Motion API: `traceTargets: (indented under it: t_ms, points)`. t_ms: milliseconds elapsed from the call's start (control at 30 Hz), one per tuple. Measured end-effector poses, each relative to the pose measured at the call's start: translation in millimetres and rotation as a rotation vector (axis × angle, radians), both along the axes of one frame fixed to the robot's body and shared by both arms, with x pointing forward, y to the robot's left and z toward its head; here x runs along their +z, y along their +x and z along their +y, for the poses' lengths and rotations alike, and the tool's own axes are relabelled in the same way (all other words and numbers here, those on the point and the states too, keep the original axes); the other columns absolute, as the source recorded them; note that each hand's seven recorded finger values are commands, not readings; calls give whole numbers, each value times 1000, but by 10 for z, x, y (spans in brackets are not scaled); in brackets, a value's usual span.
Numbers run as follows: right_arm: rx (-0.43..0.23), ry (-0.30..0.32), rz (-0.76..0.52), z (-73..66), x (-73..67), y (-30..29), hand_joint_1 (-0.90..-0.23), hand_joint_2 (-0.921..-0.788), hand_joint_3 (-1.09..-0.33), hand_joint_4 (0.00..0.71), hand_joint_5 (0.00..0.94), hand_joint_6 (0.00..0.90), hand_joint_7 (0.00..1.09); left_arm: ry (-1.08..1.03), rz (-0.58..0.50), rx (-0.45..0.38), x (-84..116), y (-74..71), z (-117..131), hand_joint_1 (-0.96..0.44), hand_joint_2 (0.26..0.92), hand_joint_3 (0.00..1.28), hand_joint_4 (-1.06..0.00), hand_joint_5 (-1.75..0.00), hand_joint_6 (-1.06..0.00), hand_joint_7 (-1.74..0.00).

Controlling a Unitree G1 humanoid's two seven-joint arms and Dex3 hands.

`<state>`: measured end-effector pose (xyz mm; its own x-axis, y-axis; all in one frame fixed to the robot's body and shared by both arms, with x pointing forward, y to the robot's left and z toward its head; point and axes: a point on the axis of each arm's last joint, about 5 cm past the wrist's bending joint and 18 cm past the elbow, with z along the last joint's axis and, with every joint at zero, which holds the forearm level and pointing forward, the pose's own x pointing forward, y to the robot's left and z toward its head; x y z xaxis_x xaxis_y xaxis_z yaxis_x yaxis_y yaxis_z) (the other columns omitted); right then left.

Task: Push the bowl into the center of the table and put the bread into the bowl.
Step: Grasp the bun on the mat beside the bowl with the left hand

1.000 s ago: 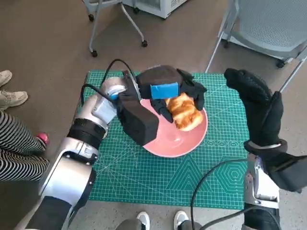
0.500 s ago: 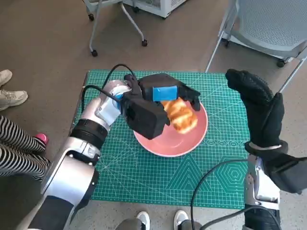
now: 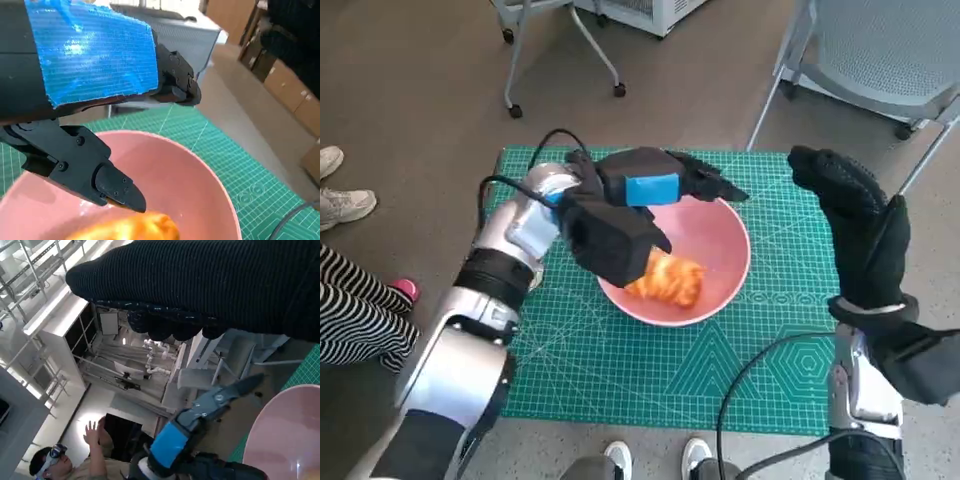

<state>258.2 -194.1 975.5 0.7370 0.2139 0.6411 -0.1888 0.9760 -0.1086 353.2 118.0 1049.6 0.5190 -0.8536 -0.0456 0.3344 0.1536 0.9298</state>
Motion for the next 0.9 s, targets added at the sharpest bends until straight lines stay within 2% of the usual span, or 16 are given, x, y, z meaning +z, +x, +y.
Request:
traceTargets:
  t_ms: [200, 367, 500, 633, 900]
  points:
    - [2, -1, 1, 4, -4, -4, -693, -921, -706, 217, 0, 106, 557, -20, -71, 11, 156, -46, 326, -438, 779, 1, -148, 0, -251, -24]
    - [4, -1, 0, 9, -5, -5, -686, -921, -707, 213, 0, 106, 556, -26, -134, 63, 318, -135, 668, -445, 789, 6, -132, 0, -241, -16]
    - [8, 1, 0, 22, -8, -6, -682, -921, -712, 209, 0, 103, 556, -13, -161, 117, 405, -230, 911, -513, 823, 21, -103, 0, -227, -9]
    - [13, 1, -1, 35, -7, -7, -682, -921, -715, 207, 0, 102, 557, 24, -160, 178, 421, -323, 1119, -540, 826, 21, -95, -2, -228, -10]
    - [20, 7, -1, 58, -11, -8, -686, -921, -719, 213, 3, 99, 559, 48, -80, 270, 350, -468, 1488, -422, 765, 2, -128, -16, -280, -39]
